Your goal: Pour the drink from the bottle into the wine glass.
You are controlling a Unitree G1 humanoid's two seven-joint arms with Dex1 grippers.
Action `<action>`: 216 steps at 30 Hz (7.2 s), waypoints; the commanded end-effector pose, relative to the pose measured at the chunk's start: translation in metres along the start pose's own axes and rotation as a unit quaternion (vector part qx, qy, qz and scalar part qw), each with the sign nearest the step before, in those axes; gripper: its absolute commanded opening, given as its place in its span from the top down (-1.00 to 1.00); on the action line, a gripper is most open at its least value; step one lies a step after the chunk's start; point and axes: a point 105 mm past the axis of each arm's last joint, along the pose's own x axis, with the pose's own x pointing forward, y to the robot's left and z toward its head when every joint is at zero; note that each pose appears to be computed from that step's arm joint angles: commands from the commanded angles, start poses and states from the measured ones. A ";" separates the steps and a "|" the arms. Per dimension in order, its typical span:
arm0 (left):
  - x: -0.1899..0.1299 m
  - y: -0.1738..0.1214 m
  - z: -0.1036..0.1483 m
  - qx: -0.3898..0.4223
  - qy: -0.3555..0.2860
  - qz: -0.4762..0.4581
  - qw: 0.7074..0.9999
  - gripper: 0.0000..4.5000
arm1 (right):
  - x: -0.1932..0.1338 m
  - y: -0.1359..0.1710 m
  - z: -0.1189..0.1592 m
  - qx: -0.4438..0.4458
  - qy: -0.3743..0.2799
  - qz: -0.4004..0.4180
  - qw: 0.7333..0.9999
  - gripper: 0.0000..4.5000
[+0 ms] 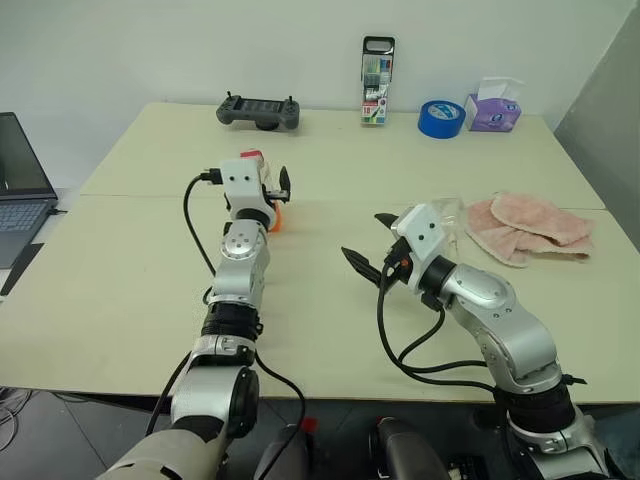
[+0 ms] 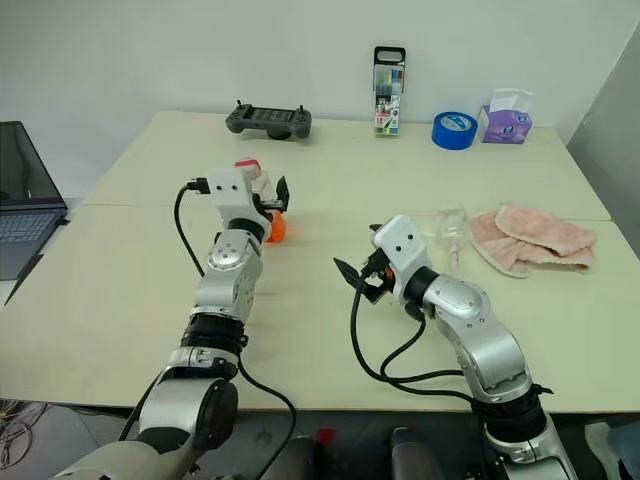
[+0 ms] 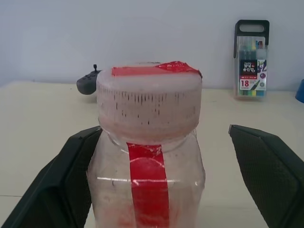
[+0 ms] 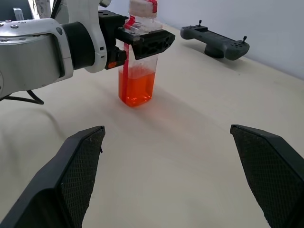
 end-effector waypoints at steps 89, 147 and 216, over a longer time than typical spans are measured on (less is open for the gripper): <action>-0.132 -0.159 0.040 -0.070 -0.035 -0.557 0.827 0.04 | -0.026 -0.019 0.049 0.015 0.001 0.023 1.000 -0.71; -0.114 -0.155 0.038 -0.040 -0.047 -0.536 0.842 0.04 | -0.034 0.043 0.060 0.045 0.013 0.210 0.977 0.22; -0.107 -0.147 0.033 -0.029 -0.035 -0.521 0.852 0.04 | -0.020 -0.037 0.064 -0.002 0.025 -0.181 0.983 0.17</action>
